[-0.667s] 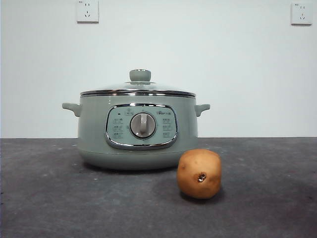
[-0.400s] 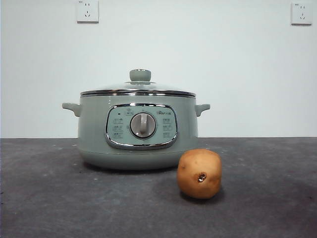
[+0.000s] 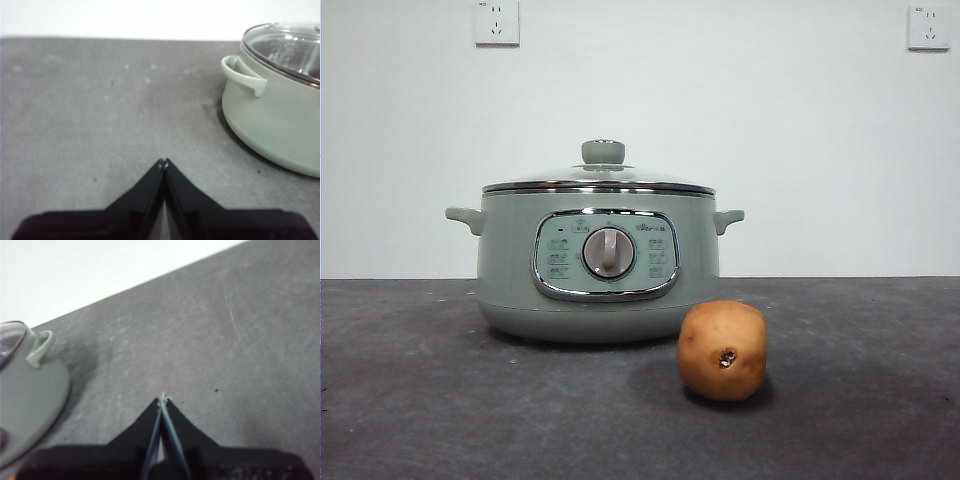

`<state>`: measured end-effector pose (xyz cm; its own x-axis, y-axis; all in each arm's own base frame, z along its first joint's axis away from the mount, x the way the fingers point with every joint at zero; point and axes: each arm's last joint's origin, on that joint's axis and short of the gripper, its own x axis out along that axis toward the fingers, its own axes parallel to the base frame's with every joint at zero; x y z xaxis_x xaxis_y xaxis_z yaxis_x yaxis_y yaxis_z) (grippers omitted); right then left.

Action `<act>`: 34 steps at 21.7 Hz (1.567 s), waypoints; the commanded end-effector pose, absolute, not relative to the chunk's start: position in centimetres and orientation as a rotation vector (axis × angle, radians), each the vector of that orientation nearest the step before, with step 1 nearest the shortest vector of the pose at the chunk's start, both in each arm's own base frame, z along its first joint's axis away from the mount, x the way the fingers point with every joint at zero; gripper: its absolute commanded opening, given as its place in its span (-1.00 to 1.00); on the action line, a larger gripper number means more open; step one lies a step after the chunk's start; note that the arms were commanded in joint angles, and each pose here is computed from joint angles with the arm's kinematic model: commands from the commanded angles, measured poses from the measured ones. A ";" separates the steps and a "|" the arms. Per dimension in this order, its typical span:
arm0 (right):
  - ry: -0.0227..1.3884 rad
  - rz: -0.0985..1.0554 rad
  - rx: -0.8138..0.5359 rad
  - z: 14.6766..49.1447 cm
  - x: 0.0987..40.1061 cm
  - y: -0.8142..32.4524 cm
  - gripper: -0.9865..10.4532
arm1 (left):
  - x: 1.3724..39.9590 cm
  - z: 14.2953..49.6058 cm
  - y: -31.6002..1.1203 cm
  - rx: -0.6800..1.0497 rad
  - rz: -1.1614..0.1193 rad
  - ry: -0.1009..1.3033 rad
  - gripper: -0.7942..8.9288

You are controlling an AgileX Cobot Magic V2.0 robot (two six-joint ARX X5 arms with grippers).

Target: Pick up the potato,open the lid,put the potato in the pot,close the lid

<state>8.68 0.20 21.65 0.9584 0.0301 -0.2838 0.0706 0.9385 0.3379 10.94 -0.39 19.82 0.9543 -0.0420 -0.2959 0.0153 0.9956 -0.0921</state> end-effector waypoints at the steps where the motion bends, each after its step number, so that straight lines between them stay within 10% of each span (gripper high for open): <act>1: 0.323 -0.008 0.401 23.4 8.7 0.3 -0.84 | 11.3 21.0 -0.4 -0.136 -0.030 0.354 -0.85; 9: 0.479 0.027 0.412 28.1 8.9 0.5 -0.83 | 13.3 23.1 -0.7 -0.154 -0.101 0.475 -0.85; 16: 0.620 0.075 0.434 30.2 8.9 0.7 -0.82 | 14.3 24.3 -1.9 -0.251 -0.503 0.555 -0.85; 22: 0.866 0.365 0.474 31.0 12.3 1.7 -0.80 | 15.2 26.5 -2.1 -0.319 -0.567 0.693 -0.85; 31: 1.299 0.414 0.337 26.8 18.5 8.1 0.18 | 15.7 29.3 -2.1 -0.321 -0.563 0.734 -0.85; 34: 1.383 0.401 0.245 25.7 19.9 11.4 0.24 | 15.7 29.2 -2.1 -0.324 -0.563 0.741 -0.85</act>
